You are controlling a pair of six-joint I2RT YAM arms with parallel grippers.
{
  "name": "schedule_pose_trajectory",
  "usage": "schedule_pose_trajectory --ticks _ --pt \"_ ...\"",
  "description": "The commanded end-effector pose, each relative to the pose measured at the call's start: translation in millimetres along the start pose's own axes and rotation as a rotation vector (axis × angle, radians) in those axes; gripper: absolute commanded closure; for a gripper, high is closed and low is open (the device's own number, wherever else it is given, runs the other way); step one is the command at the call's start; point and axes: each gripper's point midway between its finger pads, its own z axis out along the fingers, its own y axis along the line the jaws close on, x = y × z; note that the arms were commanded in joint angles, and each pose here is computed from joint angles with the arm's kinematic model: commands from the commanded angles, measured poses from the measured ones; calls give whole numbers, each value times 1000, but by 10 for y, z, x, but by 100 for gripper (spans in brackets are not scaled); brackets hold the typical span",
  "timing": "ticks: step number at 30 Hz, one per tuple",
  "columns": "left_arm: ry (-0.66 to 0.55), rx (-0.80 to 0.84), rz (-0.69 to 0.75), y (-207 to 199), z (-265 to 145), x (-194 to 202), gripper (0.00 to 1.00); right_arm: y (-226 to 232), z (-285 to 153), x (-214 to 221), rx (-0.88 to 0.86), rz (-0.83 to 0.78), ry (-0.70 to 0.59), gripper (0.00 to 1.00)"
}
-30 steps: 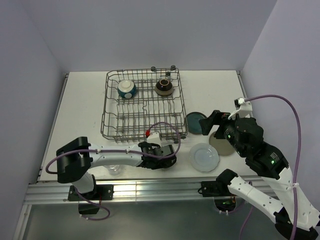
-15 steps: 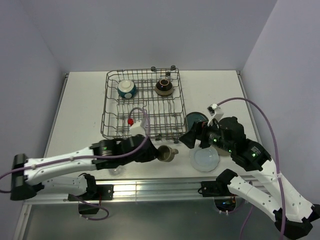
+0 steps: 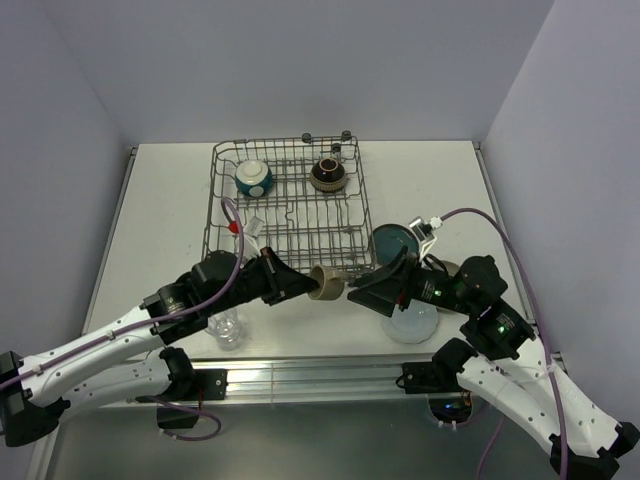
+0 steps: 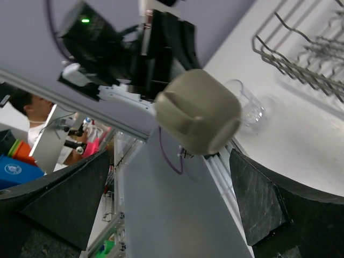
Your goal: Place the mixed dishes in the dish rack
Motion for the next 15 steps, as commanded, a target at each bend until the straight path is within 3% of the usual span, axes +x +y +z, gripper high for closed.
schedule_pose_trajectory --ticks 1,9,15 --pt "19 222 -50 -501 -96 -56 100 336 -55 -143 -140 -72 -60 0" --pt "90 391 -200 -742 -198 -34 100 305 -25 -159 -121 -126 -47 0" --pt "121 447 -233 -826 -239 -12 100 445 1 -162 -213 -102 -41 1"
